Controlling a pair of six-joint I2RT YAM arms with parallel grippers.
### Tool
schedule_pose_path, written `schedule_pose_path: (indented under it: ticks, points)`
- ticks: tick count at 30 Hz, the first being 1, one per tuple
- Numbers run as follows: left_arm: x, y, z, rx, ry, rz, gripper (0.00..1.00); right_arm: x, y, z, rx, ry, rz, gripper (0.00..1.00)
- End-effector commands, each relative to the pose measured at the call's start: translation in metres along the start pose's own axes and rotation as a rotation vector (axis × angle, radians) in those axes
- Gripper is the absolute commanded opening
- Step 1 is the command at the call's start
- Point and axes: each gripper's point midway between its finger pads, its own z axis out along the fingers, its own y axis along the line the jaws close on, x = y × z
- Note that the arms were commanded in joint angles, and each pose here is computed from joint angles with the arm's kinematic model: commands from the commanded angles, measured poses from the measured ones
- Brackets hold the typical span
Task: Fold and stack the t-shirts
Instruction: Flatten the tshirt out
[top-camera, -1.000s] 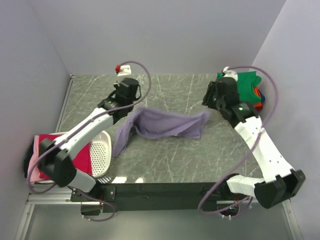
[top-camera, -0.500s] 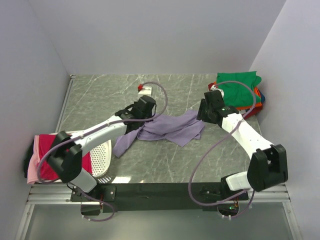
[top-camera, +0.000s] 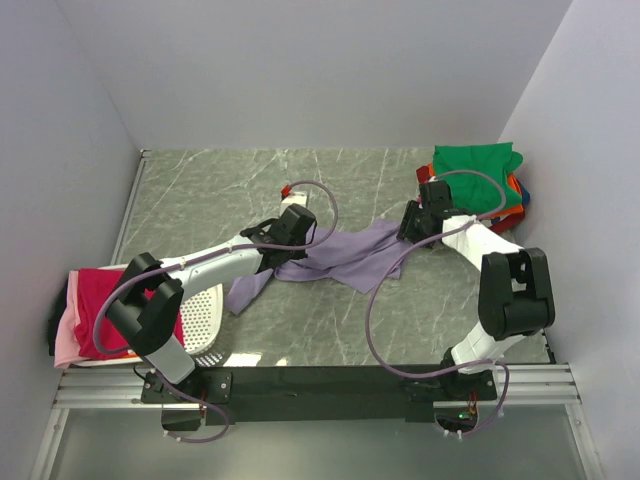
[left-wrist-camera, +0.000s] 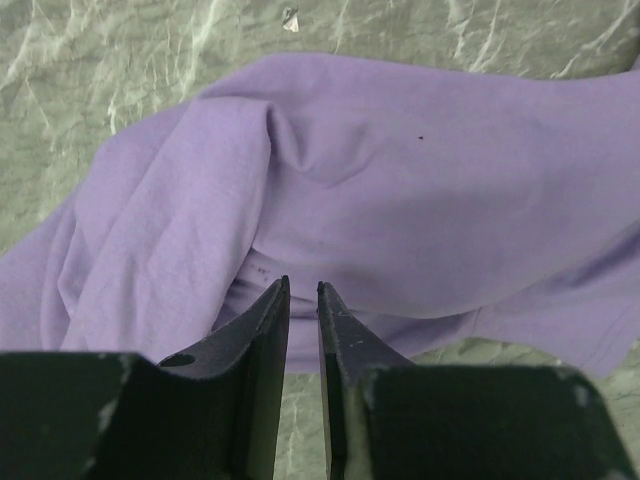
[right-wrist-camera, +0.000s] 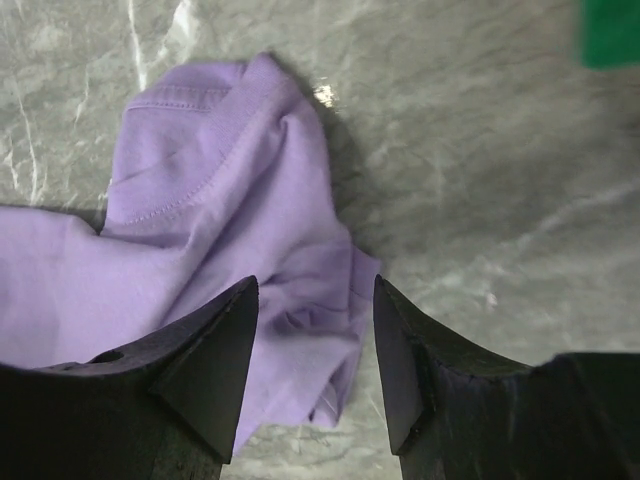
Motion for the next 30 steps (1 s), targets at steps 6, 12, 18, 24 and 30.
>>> schedule_pose_path:
  ticks: [6,12,18,24,30]
  points:
    - [-0.004,0.0,-0.001,0.005,-0.029,-0.022,0.24,0.006,0.013,0.012,-0.108,0.031,0.019,0.53]
    - [-0.001,0.003,0.0,-0.012,-0.026,-0.016,0.24,0.012,0.002,-0.005,-0.079,0.018,-0.001,0.51]
    - [0.002,0.002,0.003,-0.017,-0.013,-0.01,0.24,0.017,0.003,-0.009,-0.098,0.018,-0.013,0.4]
    - [0.006,0.006,0.004,-0.027,-0.009,-0.014,0.24,0.007,0.005,-0.028,-0.113,-0.032,-0.036,0.22]
    - [0.008,0.008,0.004,-0.033,-0.008,0.0,0.23,0.0,0.012,-0.055,-0.151,-0.066,-0.047,0.0]
